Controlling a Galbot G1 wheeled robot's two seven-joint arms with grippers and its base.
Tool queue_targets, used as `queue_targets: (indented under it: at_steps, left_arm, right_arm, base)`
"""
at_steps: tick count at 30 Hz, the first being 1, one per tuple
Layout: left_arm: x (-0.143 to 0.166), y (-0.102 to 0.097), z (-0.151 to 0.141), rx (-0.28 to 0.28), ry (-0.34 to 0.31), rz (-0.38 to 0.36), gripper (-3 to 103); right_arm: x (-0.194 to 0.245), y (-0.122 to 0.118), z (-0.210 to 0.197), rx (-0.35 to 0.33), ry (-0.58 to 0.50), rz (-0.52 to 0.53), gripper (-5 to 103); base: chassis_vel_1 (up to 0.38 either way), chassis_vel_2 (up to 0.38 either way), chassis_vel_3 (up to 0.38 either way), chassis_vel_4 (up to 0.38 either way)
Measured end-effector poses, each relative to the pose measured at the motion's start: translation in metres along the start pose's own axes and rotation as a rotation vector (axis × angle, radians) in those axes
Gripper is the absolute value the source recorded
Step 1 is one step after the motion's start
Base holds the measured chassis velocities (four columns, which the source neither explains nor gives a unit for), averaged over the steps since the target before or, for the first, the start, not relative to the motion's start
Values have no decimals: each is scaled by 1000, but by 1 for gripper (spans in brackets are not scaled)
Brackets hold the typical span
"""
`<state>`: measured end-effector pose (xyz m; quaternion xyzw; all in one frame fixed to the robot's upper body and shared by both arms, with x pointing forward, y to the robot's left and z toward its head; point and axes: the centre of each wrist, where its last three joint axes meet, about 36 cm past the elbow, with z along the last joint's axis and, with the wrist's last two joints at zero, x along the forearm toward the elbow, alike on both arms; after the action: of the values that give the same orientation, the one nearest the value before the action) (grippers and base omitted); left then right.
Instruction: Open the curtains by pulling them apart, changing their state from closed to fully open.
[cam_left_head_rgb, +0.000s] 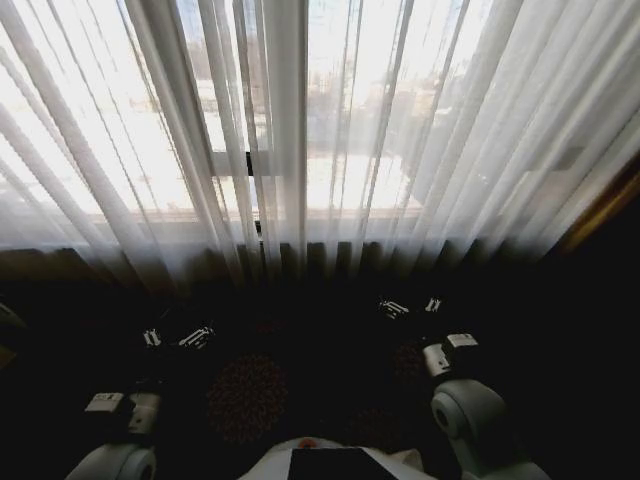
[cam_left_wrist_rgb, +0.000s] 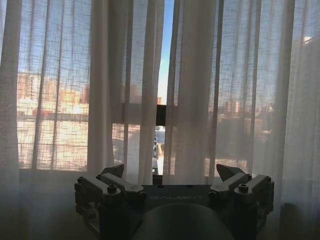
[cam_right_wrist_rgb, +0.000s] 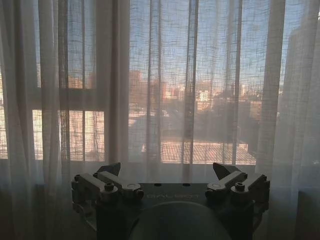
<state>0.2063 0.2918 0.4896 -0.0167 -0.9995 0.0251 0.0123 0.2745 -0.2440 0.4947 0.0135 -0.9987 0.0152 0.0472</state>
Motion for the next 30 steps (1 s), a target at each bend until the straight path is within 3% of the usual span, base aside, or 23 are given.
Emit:
queue_targets:
  at_steps: [18, 30]
  left_arm:
    - [1, 0, 0, -4, -2, 3, 100]
    - [0, 0, 1, -8, -3, 4, 100]
  right_arm:
    - [-2, -1, 3, 0, -2, -17, 100]
    - [-2, -1, 3, -1, -4, -16, 100]
  base:
    - [-1, 6, 1, -6]
    - [-18, 256, 21, -243]
